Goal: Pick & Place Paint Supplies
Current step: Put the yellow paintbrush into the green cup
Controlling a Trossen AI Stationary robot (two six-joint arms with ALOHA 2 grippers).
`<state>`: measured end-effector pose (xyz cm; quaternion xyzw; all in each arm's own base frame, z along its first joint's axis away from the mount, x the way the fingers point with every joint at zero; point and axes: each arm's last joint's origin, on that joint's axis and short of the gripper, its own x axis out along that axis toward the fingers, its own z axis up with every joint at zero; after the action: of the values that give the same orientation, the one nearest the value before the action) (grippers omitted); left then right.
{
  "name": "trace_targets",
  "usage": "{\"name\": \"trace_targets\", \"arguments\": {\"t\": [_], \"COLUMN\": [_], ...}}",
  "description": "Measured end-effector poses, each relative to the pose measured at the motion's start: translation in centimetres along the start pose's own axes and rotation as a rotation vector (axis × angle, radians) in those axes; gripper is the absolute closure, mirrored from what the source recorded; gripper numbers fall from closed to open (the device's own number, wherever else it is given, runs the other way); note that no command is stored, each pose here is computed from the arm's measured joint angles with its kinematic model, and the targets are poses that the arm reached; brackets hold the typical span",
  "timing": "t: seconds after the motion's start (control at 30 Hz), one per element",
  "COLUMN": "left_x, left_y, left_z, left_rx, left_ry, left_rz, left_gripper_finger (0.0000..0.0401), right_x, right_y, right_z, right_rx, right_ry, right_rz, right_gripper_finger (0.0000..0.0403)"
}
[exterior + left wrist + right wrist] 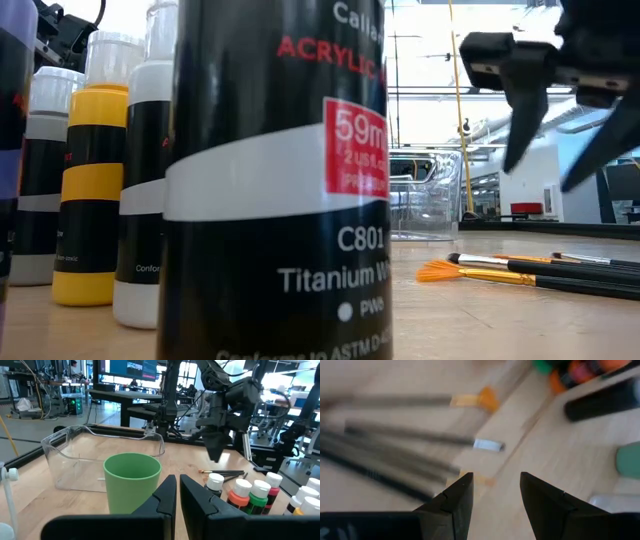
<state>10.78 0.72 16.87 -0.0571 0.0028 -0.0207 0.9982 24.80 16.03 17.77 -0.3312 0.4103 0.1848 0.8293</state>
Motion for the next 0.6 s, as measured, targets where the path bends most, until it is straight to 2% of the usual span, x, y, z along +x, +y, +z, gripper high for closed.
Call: {"name": "trace_targets", "arguments": {"t": [0.13, 0.27, 0.43, 0.6], "left_x": [0.0, 0.0, 0.0, 0.0], "left_y": [0.0, 0.0, 0.0, 0.0], "left_z": [0.0, 0.0, 0.0, 0.0], "left_rx": [-0.002, -0.002, 0.002, -0.001], "left_ry": [0.000, 0.000, -0.001, -0.002], "left_rz": [0.000, 0.000, 0.000, 0.000], "left_gripper_finger": [0.0375, 0.0375, 0.0375, 0.0375], "right_x": [0.1, 0.2, 0.1, 0.1], "right_y": [-0.6, -1.4, -1.4, -1.7], "right_z": [0.8, 0.8, 1.0, 1.6], "right_rx": [0.191, 0.370, 0.425, 0.544], "right_ry": [-0.086, -0.098, -0.123, -0.200], "right_rz": [-0.031, -0.104, -0.104, -0.063], "right_gripper_finger": [0.0248, 0.0256, 0.0261, 0.0260]}}
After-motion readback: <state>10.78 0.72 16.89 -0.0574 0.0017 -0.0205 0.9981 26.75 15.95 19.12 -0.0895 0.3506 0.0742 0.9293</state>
